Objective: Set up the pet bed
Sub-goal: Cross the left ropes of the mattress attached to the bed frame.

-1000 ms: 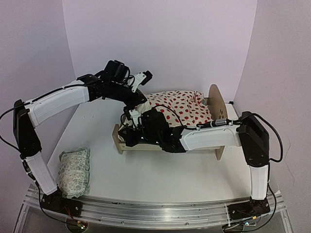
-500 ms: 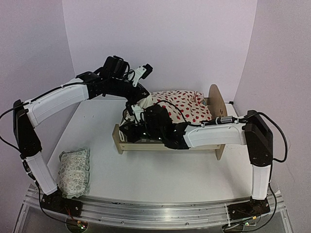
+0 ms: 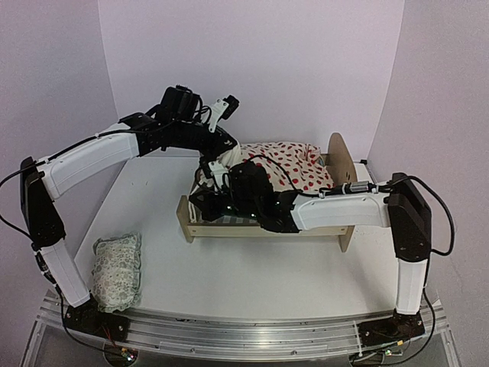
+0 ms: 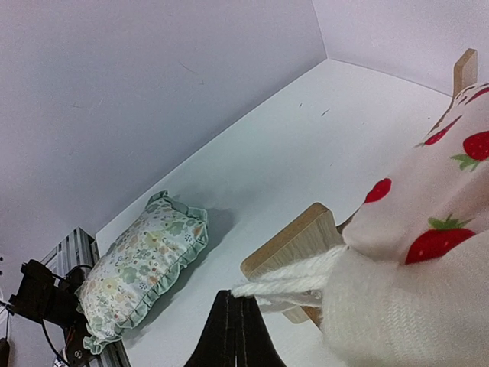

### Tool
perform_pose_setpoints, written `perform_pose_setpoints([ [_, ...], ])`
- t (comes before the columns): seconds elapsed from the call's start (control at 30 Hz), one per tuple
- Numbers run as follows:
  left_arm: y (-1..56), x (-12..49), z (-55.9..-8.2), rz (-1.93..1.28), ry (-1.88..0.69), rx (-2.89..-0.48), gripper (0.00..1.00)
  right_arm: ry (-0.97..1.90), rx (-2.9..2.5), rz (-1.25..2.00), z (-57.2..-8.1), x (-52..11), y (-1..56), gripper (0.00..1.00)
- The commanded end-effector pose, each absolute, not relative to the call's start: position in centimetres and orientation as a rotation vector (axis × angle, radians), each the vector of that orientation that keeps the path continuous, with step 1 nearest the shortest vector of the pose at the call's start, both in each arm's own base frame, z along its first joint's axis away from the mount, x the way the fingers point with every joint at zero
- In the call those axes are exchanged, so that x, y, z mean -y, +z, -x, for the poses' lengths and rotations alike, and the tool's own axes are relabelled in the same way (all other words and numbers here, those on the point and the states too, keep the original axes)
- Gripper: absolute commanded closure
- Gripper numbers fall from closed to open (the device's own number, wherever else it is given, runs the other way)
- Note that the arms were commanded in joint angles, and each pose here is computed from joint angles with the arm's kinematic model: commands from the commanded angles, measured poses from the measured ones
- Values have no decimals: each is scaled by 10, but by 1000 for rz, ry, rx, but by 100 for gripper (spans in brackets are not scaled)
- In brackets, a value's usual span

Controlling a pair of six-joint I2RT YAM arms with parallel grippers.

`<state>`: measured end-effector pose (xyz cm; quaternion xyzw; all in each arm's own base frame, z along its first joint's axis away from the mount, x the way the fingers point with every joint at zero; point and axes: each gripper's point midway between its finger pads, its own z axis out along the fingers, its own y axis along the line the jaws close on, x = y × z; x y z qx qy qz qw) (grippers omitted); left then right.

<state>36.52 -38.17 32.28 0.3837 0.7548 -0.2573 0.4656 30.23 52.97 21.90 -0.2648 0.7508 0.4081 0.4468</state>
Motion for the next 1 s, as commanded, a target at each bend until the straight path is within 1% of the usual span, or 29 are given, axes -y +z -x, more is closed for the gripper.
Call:
perform_pose_setpoints([
  [0.0, 307, 371, -337, -1020, -677, -1934, 100, 1177, -1448, 210, -356, -458, 407, 100],
  [0.37, 308, 372, -336, -990, -708, -1939, 100, 1183, -1455, 178, -359, -445, 408, 100],
  [0.7, 322, 374, -333, -961, -758, -1902, 100, 1243, -1451, 131, -362, -440, 413, 100],
  [0.97, 311, 371, -330, -955, -759, -1928, 100, 1256, -1516, 159, -356, -435, 387, 100],
])
